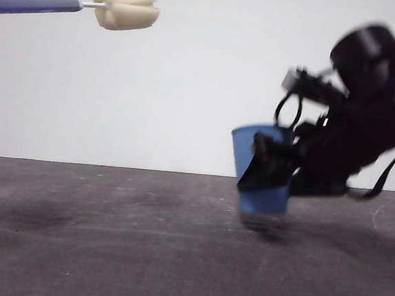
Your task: Pick up the cup brush,pick up the cup,insert the brush into the cup,clean the cup,put the cup brush back,put the cup back to the fixed position on the table
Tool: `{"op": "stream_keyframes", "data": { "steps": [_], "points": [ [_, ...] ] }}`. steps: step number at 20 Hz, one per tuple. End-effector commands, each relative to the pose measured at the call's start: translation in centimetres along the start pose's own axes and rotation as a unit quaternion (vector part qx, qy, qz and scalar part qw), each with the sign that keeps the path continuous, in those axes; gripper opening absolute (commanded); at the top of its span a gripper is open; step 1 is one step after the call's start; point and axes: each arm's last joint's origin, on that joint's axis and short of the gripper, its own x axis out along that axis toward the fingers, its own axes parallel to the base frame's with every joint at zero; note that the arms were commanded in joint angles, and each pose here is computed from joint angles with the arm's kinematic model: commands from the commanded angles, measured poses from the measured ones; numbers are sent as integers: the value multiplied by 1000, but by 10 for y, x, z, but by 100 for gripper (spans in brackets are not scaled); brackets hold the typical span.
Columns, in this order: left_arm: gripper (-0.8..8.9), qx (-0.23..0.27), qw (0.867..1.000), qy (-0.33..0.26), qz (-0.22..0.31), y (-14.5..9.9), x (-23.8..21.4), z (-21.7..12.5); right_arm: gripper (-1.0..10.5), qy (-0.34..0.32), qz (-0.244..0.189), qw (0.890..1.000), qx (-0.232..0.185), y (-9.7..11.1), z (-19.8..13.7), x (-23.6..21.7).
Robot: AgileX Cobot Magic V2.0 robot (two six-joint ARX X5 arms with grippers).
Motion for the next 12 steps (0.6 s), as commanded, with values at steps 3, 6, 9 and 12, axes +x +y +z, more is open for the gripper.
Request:
{"op": "stream_keyframes", "data": {
  "steps": [3,6,9,12],
  "points": [
    [-9,72,997,36,-2,0,11,0,-17,67,-34,993,-94,13,23,-52],
    [-9,120,991,60,-6,0,21,2,-17,131,-61,977,-160,20,24,-79],
    [-9,159,983,90,-14,0,32,4,-17,216,-87,947,-223,23,18,-89],
    [-9,192,975,112,-29,-7,42,6,-17,248,-106,916,-297,29,18,-92]
  ]
}}
